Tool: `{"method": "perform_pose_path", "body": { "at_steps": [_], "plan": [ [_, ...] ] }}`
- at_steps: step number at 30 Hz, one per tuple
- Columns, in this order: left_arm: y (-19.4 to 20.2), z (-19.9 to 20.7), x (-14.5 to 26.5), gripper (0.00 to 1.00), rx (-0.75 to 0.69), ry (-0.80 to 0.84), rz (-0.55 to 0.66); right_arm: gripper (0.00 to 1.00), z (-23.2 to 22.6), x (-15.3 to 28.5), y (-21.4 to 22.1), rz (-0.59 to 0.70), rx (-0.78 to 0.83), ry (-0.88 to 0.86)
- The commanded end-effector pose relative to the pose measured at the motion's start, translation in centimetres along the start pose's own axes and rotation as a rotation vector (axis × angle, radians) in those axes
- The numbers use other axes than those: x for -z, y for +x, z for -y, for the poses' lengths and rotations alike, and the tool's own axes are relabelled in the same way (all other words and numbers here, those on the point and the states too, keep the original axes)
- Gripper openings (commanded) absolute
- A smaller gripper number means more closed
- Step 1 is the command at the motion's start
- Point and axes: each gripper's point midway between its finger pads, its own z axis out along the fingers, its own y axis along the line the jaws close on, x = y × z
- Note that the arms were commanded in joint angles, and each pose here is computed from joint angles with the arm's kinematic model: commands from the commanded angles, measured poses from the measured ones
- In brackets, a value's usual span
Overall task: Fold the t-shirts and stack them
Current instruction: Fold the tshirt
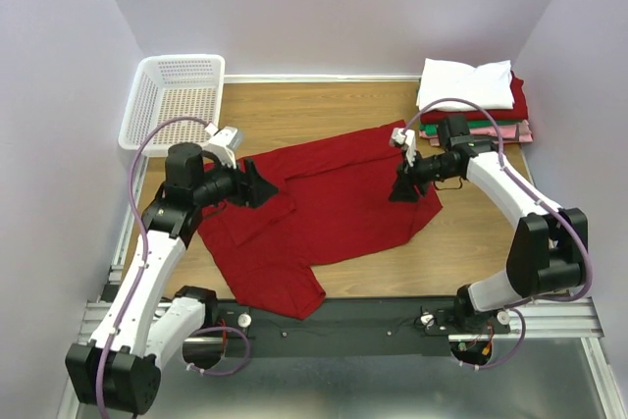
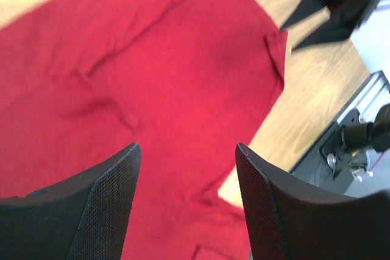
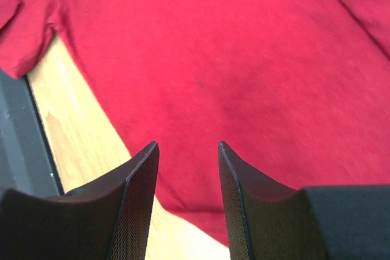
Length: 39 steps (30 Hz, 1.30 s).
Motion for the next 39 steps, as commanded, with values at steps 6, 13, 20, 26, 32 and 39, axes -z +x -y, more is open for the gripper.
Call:
{"method": "perform_pose_path", "body": {
  "at_steps": [6,13,20,26,32,39],
  "plan": [
    [8.3,-0.1,2.1,0.70,0.132,-0.101,-0.226,0.51,0.6,1.1,1.5,0.007,-0.071,0.028],
    [11.3,1.7,2.0,0.69,0.183,-0.069,-0.329,0.51,0.7,0.8,2.1,-0.005,-0.082,0.026],
    [13.7,4.0,1.7,0.68,0.225,-0.047,-0.414,0.51,0.9,0.7,2.4,-0.016,-0.086,0.033],
    [16.4,7.1,1.7,0.68,0.249,0.000,-0.501,0.52,1.1,0.7,2.4,-0.019,-0.086,0.041],
    [18.4,9.5,2.1,0.67,0.270,0.025,-0.572,0.52,1.1,0.6,2.5,-0.022,-0.090,0.039],
    [22.6,11.7,3.0,0.63,0.353,0.019,-0.705,0.52,1.0,0.7,2.4,-0.019,-0.090,0.041]
  ]
}}
